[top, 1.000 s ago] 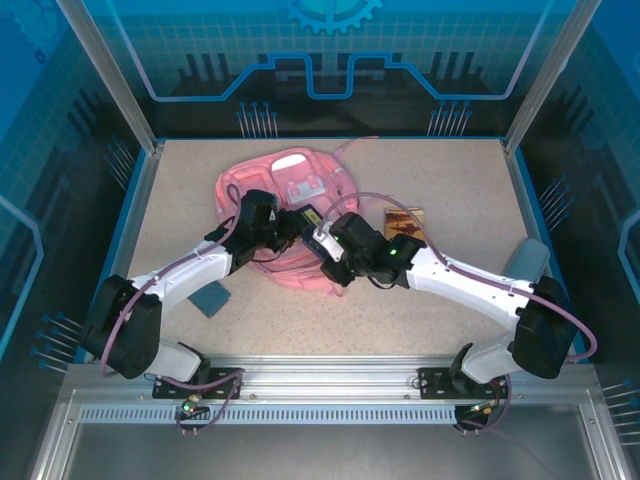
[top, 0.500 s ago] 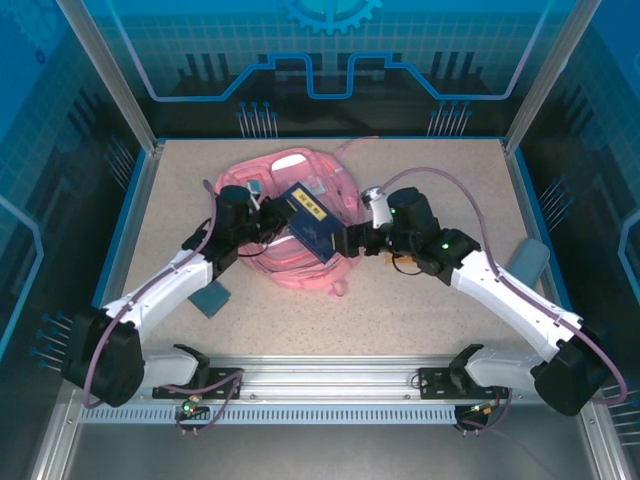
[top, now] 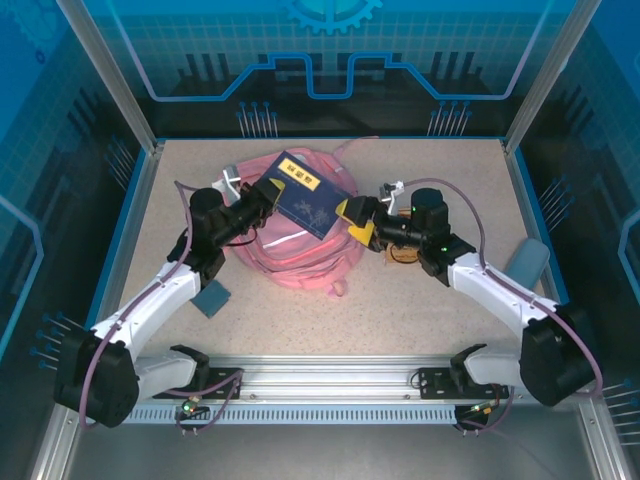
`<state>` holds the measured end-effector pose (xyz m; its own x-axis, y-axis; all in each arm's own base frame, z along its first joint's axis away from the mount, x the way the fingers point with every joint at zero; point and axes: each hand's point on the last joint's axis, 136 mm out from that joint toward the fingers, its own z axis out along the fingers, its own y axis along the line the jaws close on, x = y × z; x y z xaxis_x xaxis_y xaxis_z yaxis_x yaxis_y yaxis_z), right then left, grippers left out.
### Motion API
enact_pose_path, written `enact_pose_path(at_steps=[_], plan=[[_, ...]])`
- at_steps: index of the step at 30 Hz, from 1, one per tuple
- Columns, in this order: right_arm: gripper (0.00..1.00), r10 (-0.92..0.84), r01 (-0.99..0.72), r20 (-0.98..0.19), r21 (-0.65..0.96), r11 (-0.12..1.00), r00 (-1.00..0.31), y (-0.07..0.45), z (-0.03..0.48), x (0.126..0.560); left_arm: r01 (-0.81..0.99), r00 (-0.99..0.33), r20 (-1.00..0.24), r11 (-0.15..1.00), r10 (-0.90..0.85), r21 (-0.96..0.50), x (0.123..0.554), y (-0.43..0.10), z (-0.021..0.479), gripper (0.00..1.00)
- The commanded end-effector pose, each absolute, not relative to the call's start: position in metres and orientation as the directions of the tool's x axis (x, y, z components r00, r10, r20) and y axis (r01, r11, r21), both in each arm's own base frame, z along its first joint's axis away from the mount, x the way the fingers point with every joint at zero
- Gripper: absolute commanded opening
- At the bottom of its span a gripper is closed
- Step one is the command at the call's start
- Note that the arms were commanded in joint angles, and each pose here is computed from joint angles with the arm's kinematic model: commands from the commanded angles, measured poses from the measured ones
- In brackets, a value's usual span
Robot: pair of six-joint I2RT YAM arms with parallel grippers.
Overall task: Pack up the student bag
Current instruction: Pass the book.
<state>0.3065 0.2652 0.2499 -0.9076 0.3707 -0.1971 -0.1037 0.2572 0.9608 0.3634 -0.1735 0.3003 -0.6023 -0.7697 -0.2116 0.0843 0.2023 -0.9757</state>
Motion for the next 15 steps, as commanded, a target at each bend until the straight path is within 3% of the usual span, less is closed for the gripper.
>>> enact_pose_path(at_steps=[1,3,8,15], plan=[[0.99,0.338,-0.151,-0.181,0.982,0.114,-0.924,0.283,0.289,0.304,0.2,-0.601,-0.209,0.108,-0.772,-0.974,0.36,-0.176,0.341,0.0],[0.97,0.338,-0.159,-0.187,0.981,0.108,-0.922,0.286,0.292,0.306,0.2,-0.601,-0.204,0.102,-0.773,-0.974,0.361,-0.176,0.341,0.0],[0.78,0.346,-0.18,-0.189,0.982,0.059,-0.919,0.293,0.298,0.308,0.183,-0.603,-0.192,0.1,-0.774,-0.978,0.361,-0.175,0.335,0.0],[0.64,0.364,-0.191,-0.183,0.982,0.015,-0.913,0.298,0.3,0.311,0.166,-0.606,-0.177,0.094,-0.775,-0.982,0.363,-0.176,0.328,0.0]])
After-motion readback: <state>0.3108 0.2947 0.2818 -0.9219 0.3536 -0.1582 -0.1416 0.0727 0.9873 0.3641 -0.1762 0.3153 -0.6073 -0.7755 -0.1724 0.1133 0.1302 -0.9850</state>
